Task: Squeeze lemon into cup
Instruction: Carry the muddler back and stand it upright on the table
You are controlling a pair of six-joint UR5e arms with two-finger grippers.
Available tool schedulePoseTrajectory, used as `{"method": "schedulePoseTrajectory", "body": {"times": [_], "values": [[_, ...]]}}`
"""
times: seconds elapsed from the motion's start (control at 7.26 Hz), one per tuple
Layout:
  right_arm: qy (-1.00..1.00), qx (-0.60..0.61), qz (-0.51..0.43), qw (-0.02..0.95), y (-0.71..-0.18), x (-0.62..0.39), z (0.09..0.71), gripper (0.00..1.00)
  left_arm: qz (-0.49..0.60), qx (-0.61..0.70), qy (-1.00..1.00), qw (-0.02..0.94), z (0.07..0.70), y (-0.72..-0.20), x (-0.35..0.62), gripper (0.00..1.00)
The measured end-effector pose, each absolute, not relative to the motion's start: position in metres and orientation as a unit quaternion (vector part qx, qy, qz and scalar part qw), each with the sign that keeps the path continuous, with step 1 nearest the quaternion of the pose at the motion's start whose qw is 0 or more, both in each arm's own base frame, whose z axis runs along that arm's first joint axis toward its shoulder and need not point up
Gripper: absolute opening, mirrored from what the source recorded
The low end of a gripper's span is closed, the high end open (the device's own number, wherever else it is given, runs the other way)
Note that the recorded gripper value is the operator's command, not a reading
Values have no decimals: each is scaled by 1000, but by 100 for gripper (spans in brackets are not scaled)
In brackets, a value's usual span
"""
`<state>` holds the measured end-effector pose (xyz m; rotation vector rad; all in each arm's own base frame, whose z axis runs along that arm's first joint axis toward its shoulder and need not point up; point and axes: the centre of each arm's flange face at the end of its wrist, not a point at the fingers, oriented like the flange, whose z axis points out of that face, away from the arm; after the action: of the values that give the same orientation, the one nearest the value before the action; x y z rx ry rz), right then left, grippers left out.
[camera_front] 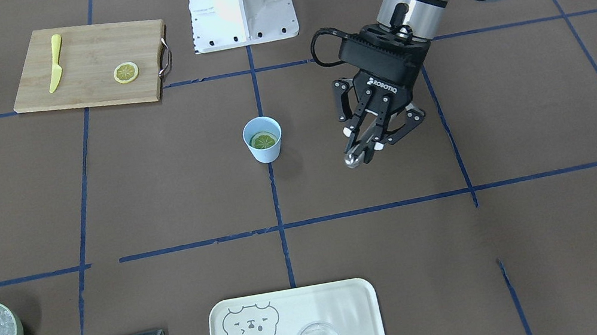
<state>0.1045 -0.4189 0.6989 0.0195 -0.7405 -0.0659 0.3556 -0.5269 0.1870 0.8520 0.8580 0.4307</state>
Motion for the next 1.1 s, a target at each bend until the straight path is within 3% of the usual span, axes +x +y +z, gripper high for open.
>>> {"method": "schedulePoseTrajectory", "body": {"times": [0.69, 1.1], "values": [[-363, 10, -32, 931, -419, 104, 699, 100, 109, 195, 313, 923, 371, -531, 275, 0], [-363, 9, -31, 931, -419, 104, 699, 100, 38, 125, 292, 947, 445, -515, 257, 0]]}}
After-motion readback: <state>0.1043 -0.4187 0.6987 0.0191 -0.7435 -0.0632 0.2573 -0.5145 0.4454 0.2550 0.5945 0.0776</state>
